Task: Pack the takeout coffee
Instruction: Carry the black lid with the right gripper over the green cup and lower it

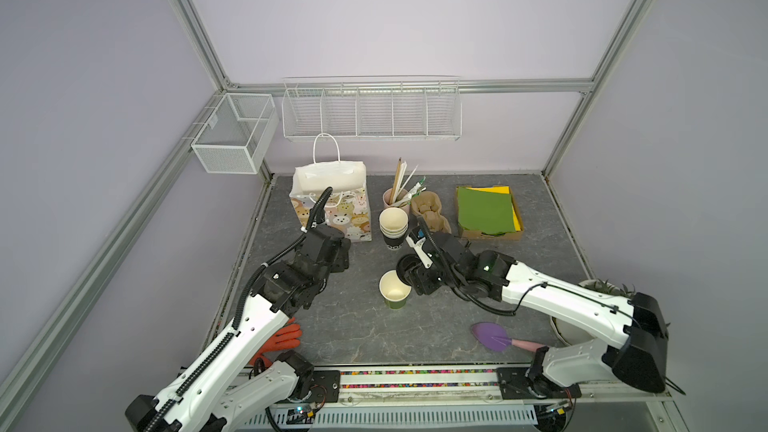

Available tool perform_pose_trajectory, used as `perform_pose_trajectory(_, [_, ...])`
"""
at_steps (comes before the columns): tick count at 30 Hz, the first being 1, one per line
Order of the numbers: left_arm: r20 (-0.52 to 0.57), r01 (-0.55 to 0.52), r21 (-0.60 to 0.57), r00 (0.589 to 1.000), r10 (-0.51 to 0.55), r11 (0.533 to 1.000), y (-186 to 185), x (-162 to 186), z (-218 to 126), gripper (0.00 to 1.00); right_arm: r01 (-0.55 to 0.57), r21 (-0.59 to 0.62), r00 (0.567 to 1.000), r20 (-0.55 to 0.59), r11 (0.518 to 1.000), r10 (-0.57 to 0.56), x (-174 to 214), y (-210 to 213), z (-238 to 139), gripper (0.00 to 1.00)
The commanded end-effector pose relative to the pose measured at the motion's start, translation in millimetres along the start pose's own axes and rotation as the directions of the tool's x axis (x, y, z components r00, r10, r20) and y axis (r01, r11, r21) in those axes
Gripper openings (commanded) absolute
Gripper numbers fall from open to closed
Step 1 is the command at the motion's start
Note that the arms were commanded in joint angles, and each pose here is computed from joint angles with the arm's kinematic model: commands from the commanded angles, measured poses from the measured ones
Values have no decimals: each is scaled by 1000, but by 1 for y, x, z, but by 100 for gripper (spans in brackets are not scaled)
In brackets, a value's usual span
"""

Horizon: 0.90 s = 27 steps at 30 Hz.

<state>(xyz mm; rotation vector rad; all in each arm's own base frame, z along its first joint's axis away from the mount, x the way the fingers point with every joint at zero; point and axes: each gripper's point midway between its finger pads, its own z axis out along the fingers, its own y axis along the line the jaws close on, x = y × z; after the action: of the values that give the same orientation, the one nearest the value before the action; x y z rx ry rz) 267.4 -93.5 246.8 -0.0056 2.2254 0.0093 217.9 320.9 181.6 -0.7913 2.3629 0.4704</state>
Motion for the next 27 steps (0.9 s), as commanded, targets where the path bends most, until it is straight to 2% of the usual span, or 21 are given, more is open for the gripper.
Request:
perform_pose_trajectory(1, [-6, -3, 1, 1000, 3, 1000, 1, 2, 1, 77, 38, 5, 999, 10, 999, -38, -6, 13, 6, 70])
perform_pose_trajectory(17, [-13, -7, 2, 1000, 7, 1000, 1, 4, 2, 77, 95, -17, 995, -23, 995, -95, 3, 45, 32, 70])
perform_pose_trajectory(27, [-16, -10, 6, 1000, 10, 1000, 0, 5, 2, 77, 108, 12, 993, -45, 994, -108, 8, 44, 39, 70])
